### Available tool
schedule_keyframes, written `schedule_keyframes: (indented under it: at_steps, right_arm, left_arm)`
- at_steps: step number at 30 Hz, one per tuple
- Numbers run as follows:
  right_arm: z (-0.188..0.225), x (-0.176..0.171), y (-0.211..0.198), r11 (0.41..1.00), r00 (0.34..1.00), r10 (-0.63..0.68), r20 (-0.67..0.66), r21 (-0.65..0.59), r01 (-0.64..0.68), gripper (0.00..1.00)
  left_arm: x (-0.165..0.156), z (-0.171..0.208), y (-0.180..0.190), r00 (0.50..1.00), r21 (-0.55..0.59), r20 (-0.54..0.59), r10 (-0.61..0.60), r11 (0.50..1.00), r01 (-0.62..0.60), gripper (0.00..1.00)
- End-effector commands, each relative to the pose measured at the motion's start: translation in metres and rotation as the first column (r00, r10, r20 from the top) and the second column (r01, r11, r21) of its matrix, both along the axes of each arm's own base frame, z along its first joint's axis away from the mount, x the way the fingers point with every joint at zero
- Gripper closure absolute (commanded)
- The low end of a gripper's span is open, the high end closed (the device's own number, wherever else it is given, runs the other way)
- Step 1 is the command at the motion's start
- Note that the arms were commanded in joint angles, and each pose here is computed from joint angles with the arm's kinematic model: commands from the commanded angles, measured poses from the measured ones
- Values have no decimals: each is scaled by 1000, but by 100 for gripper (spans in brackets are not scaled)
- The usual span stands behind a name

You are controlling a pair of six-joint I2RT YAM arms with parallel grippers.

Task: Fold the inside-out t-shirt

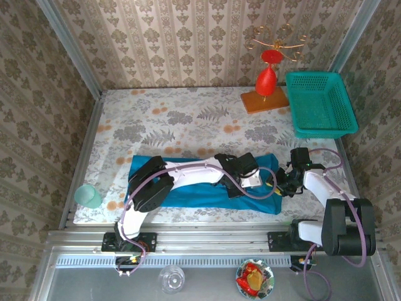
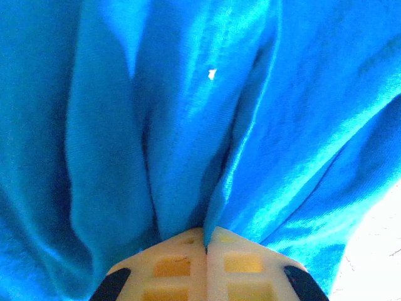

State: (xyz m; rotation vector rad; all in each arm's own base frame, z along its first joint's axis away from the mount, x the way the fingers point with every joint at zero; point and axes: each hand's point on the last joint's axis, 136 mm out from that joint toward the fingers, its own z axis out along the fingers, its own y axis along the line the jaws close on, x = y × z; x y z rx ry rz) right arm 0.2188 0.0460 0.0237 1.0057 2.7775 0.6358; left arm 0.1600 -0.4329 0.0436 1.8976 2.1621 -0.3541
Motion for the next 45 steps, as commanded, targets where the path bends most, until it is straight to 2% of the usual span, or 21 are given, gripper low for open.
schedule_keyframes:
  at_steps: [1, 12, 17, 28, 33, 42, 43, 45]
  right_arm:
    - [-2, -1, 2, 1000, 1000, -12, -10, 27, 12, 60]
    - [2, 7, 14, 993, 999, -12, 31, 118, 8, 56]
    - [-1, 1, 10, 996, 1000, -14, 5, 91, 13, 49]
    - [14, 3, 21, 988, 999, 1, 51, 155, -9, 46]
    - [17, 2, 20, 988, 998, -11, 55, 153, 2, 54]
    - [25, 4, 19, 989, 996, -21, 85, 149, 8, 97]
    - [25, 3, 20, 989, 996, -20, 88, 151, 7, 100]
    - [26, -1, 20, 988, 997, -22, 73, 151, 11, 100]
  left_arm:
    - [2, 20, -1, 999, -59, -24, 28, 998, -29, 100]
    - [3, 17, -2, 997, -66, -62, 36, 997, -40, 100]
    - [8, 15, -1, 995, -73, -74, 65, 995, -70, 100]
    - [15, 18, -1, 988, -103, -112, 102, 988, -113, 100]
    - [16, 19, -1, 988, -107, -118, 102, 988, -115, 100]
    - [14, 20, 3, 986, -105, -122, 111, 987, -125, 100]
    - [14, 19, 3, 986, -105, -123, 113, 986, -126, 100]
    - [14, 20, 4, 986, -106, -124, 115, 986, -128, 100]
